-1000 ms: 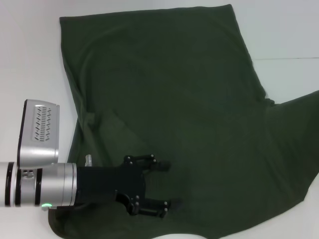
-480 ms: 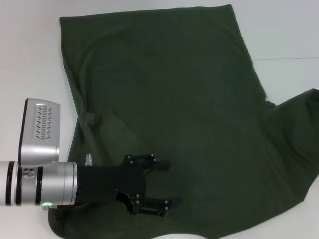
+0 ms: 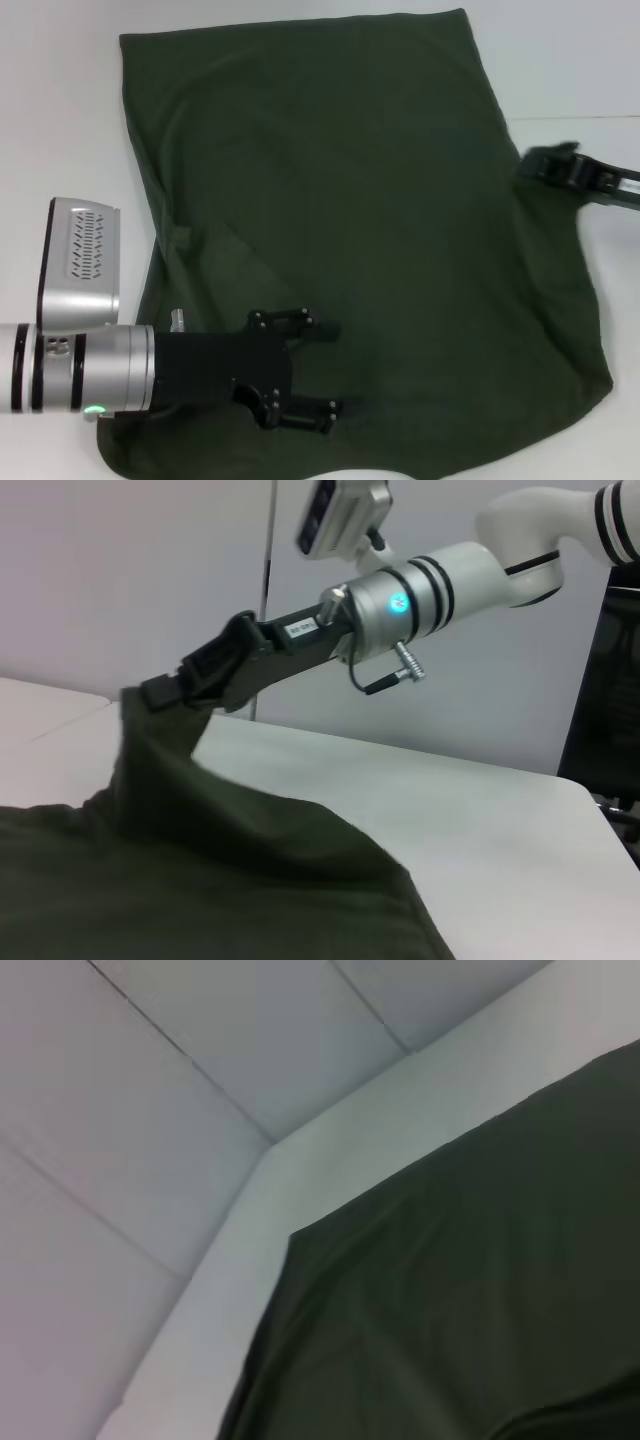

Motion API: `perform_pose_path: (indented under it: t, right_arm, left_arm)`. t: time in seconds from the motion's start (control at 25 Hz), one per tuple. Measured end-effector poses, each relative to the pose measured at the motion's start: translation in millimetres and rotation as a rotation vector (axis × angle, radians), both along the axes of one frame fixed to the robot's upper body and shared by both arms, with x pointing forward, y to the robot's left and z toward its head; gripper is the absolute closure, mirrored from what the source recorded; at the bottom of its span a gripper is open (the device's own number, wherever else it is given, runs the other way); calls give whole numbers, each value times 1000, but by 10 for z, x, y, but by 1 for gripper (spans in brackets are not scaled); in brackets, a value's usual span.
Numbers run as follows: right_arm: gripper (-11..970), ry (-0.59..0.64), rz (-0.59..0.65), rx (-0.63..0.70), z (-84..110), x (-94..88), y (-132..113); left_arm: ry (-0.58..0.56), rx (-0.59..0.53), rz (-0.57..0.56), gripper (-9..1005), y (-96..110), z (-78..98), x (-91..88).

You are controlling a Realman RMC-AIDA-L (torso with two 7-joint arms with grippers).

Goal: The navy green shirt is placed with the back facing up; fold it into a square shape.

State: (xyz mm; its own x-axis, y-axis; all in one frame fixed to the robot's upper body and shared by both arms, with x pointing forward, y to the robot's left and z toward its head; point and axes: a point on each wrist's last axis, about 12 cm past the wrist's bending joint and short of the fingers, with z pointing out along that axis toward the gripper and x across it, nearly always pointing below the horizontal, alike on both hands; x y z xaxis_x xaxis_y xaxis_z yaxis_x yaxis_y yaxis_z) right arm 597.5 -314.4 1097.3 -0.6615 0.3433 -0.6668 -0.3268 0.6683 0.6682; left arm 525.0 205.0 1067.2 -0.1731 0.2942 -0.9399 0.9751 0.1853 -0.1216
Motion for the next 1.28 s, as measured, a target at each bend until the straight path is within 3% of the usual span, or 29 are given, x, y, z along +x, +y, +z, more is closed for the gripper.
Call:
perform_pose_path:
  t: [0.16, 0.36, 0.48, 0.6, 1.0, 1.28]
  right_arm:
    - [842, 4, 38, 23, -41, 78, 304]
    - [833, -52, 185, 62, 9, 47, 609]
    - [710, -51, 206, 74, 29, 41, 638]
    - [588, -30, 189, 70, 30, 40, 558]
    - [341, 130, 69, 33, -83, -114, -12]
    - [114, 203, 80, -6, -157, -258, -192]
  left_arm:
    - [-1, -1, 1, 120, -2, 4, 4]
    - [-1, -5, 8, 119, 8, 5, 6]
    - [0, -6, 12, 119, 15, 1, 2]
    - [0, -6, 13, 119, 16, 1, 3]
    - [7, -9, 10, 119, 4, -9, -1]
    - [10, -9, 12, 119, 7, -16, -9]
